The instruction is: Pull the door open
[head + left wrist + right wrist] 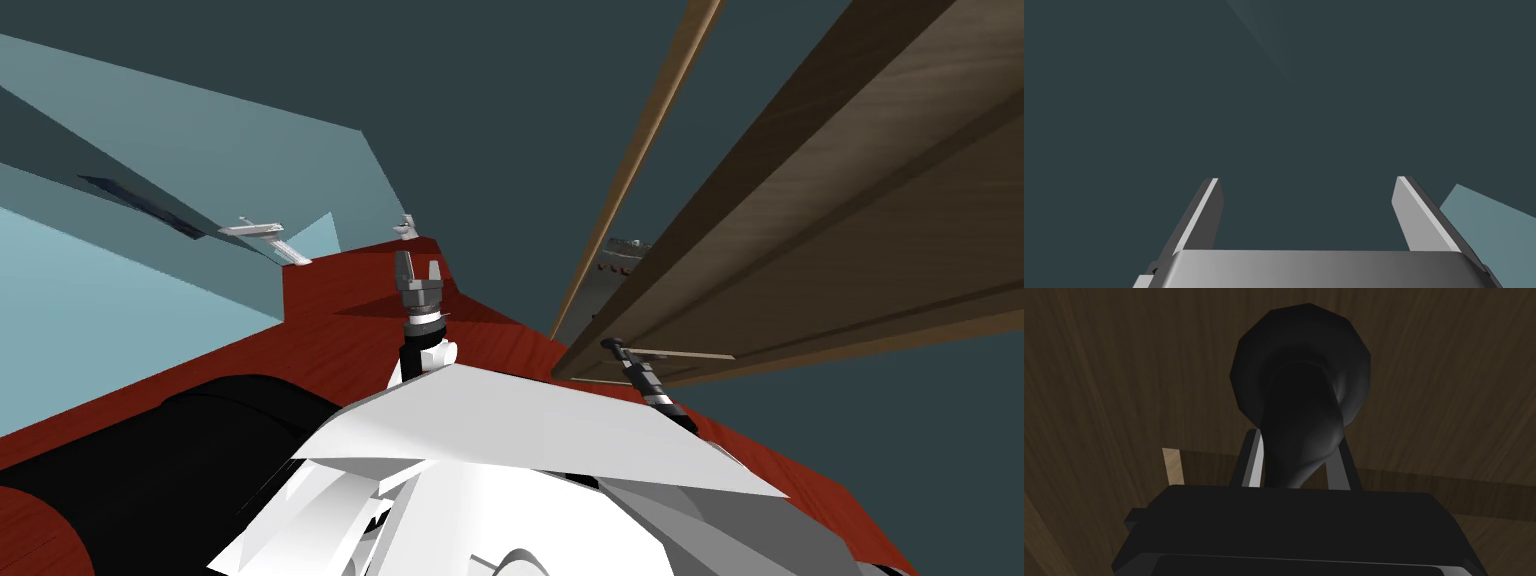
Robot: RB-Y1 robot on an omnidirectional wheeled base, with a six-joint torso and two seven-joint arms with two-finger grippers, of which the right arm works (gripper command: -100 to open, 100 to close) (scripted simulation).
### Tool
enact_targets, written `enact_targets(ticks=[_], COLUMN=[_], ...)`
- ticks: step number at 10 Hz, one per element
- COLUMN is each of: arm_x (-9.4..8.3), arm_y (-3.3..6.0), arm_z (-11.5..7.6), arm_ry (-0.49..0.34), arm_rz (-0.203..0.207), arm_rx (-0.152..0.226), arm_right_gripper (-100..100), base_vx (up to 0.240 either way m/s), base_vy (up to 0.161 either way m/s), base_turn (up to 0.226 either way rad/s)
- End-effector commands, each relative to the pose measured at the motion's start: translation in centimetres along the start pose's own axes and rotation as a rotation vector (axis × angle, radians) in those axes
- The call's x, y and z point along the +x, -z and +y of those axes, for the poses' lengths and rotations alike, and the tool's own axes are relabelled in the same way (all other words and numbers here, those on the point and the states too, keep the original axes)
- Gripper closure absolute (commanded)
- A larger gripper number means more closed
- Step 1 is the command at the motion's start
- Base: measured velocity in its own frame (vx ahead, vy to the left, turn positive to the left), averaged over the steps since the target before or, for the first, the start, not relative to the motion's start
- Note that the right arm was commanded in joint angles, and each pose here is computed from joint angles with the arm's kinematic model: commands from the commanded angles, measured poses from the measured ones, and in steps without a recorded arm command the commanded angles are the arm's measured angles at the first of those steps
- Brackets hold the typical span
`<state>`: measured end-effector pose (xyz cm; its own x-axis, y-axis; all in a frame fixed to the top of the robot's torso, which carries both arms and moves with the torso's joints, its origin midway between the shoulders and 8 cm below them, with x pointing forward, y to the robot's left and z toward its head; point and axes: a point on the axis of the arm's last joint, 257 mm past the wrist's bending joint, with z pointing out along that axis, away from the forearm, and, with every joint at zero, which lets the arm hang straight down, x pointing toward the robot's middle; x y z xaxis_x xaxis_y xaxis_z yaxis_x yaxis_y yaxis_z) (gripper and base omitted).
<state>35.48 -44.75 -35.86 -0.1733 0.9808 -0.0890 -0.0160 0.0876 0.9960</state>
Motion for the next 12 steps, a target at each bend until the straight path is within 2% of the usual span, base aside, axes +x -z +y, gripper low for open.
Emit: enact_targets(ticks=[1, 3, 4, 6, 7, 12], arm_x=[-0.8, -0.8, -1.0, -1.2, -0.7, -0.9], arm_y=[1.27, 1.27, 2.06, 2.66, 2.4, 3.18], arm_z=[0.1, 0.1, 0.2, 0.2, 0.1, 0.1], arm_ry=[0.009, 0.009, 0.011, 0.012, 0.005, 0.007], arm_rz=[-0.002, -0.002, 0.003, 0.007, 0.011, 0.017], arm_rx=[0.003, 0.003, 0.001, 0.0, 0.001, 0.001], arm_right_gripper=[100, 100, 100, 100, 100, 100], base_vx=[-0.226, -0.139, -0.181, -0.214, -0.076, -0.173], base_vy=[-0.093, -0.056, -0.07, -0.087, -0.023, -0.082], base_turn=[0.25, 0.048, 0.191, 0.21, 0.031, 0.157])
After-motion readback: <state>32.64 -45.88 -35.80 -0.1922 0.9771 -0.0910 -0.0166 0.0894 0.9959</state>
